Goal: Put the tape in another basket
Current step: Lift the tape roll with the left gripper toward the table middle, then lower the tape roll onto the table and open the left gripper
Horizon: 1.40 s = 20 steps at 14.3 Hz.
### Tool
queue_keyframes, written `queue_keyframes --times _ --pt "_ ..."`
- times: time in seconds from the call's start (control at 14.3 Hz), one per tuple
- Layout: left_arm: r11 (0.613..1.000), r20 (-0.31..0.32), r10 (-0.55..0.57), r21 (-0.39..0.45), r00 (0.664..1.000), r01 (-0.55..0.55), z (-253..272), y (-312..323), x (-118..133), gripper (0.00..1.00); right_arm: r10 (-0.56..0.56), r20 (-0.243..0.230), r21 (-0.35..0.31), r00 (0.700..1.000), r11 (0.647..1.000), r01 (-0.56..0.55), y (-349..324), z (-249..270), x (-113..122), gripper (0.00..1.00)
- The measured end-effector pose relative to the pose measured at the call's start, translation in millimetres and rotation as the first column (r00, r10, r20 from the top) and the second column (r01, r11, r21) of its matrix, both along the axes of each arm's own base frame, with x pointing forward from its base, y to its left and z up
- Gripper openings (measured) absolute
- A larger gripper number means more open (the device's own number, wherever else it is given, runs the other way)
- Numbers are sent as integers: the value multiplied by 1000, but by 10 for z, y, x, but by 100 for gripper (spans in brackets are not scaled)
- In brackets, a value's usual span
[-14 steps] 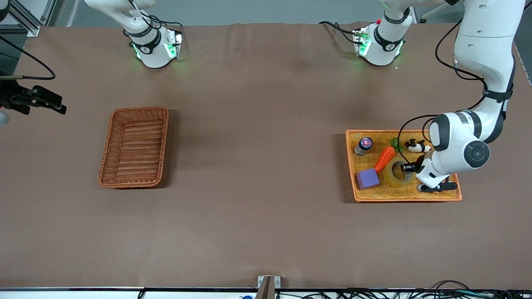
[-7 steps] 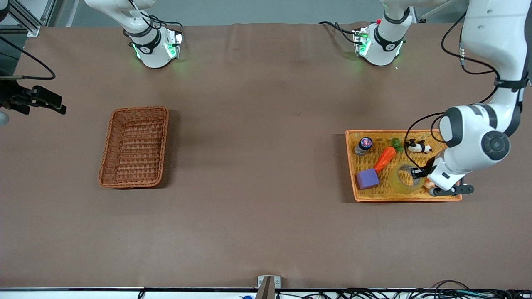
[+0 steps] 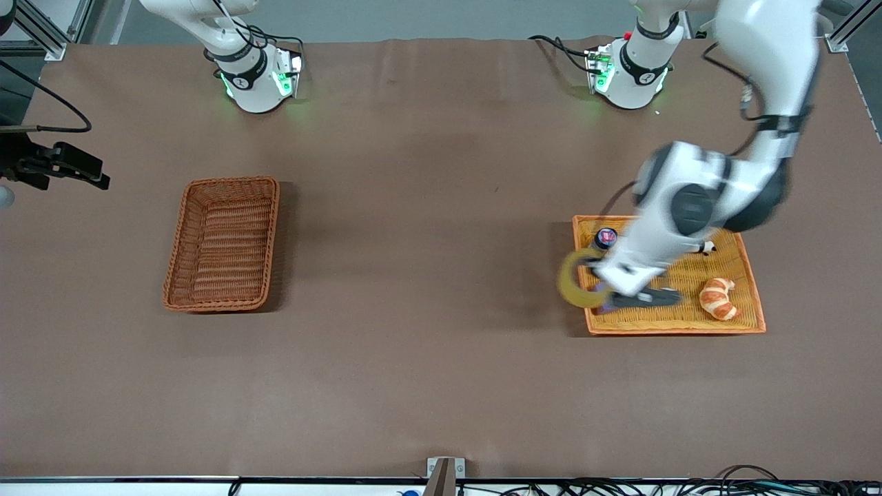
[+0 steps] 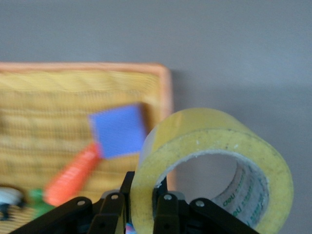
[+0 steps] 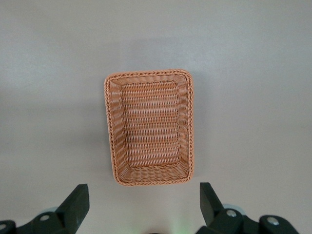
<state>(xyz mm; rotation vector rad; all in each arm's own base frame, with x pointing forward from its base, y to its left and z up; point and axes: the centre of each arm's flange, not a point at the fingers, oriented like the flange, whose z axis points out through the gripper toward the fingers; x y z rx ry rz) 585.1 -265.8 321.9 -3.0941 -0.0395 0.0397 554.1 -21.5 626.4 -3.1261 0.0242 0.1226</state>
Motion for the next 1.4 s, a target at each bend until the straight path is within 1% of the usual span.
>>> queue_keyframes --times 0.14,0.35,0.56,0.7,0.77,0.91,1.26,1.4 --pt "997 -7 71 -23 997 -71 -224 -741 -202 21 0 0 0 1000 1000 0 0 0 0 100" --pt "983 -22 169 -65 985 -171 -533 -1473 -295 21 0 2 0 1000 1000 0 -1 1 3 100" --pt "977 -46 183 -99 982 -187 -684 -2128 -546 21 0 10 0 1000 1000 0 -2 6 12 100" --pt "976 -34 189 -99 981 -192 -674 -2453 -748 21 -2 18 -1 1000 1000 2 -8 1 24 100" --pt "977 -24 189 -94 982 -191 -673 -2556 -823 21 -2 20 -1 1000 1000 2 -12 -9 29 100" --pt "975 -6 207 -83 978 -207 -676 -2669 -894 21 -4 22 -1 1000 1000 4 -21 -27 37 100" --pt "964 7 251 -97 968 -249 -590 -2674 -783 21 -6 22 -1 1000 1000 6 -34 -40 41 100" --pt "962 10 254 -103 967 -251 -557 -2680 -763 21 -7 30 -2 1000 1000 7 -36 -39 55 100"
